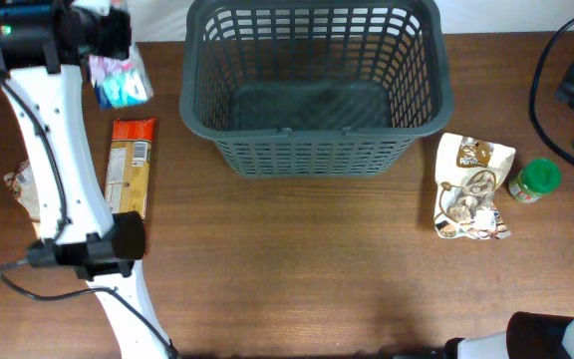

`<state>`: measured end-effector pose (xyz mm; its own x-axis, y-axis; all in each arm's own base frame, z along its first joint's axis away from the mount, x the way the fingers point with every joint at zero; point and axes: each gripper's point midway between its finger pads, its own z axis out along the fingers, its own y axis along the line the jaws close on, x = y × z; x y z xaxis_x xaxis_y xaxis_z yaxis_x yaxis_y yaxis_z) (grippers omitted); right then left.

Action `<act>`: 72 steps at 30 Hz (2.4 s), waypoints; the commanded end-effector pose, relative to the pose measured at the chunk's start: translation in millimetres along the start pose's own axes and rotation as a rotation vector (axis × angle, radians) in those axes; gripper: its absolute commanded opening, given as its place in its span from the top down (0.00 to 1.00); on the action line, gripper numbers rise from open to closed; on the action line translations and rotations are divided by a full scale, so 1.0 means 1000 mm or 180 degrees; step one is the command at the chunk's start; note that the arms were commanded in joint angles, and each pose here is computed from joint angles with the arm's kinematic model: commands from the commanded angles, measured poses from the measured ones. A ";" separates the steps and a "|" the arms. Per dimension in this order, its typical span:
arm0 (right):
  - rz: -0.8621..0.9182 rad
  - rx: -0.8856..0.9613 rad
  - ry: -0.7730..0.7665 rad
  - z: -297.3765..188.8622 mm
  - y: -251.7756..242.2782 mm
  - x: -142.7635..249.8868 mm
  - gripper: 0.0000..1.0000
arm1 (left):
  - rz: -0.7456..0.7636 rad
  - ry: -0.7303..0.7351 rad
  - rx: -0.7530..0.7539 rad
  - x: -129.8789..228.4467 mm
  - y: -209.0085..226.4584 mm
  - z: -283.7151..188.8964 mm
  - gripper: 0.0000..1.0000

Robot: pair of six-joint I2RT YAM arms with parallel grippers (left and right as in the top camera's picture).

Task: Pack container
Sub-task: 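Carry the tissue strip into the basket and release it, then move the left gripper back and grasp the spaghetti pack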

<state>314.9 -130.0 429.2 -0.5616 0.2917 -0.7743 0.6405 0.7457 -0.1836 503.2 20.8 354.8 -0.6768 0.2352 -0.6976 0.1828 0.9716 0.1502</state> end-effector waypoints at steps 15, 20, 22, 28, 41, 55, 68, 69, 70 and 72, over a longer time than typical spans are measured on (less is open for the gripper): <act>0.0034 0.0063 -0.0034 -0.001 -0.002 -0.002 0.01 | 0.4379 -0.1251 0.1356 -0.026 -0.261 -0.040 0.98; 0.0034 0.0063 -0.0034 -0.001 -0.002 -0.002 0.01 | 0.4593 -0.1021 0.1963 0.013 -0.295 0.032 0.98; 0.0034 0.0063 -0.0034 -0.001 -0.002 -0.002 0.01 | 0.4566 -0.0859 0.2098 0.030 -0.303 0.072 0.98; 0.0034 0.0063 -0.0034 -0.001 -0.002 -0.002 0.01 | 0.4613 -0.0585 0.1997 0.054 -0.311 0.150 0.98; 0.0034 0.0063 -0.0034 -0.001 -0.002 -0.002 0.01 | 0.4555 -0.0677 0.1836 0.052 -0.303 0.194 0.98; 0.0034 0.0063 -0.0035 -0.001 -0.002 -0.002 0.01 | 0.3539 -0.0694 0.1584 0.005 -0.275 0.139 0.01; 0.0034 0.0063 -0.0034 -0.001 -0.002 -0.002 0.01 | 0.2298 -0.0962 0.1168 -0.041 -0.212 -0.080 0.01; 0.0034 0.0063 -0.0035 -0.001 -0.002 -0.002 0.01 | 0.2198 -0.0923 0.1127 -0.037 -0.204 -0.092 0.01; 0.0034 0.0063 -0.0034 -0.001 -0.002 -0.002 0.01 | 0.2102 -0.0871 0.1077 -0.034 -0.198 -0.097 0.01; 0.0034 0.0063 -0.0035 -0.001 -0.002 -0.002 0.01 | 0.1843 -0.0692 0.0922 -0.025 -0.179 -0.102 0.01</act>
<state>314.9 -130.0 429.0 -0.5621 0.2918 -0.7739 0.6404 0.7457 -0.1841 413.2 -186.8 424.5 -0.0464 0.7438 -0.6668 0.7488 0.4677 0.4696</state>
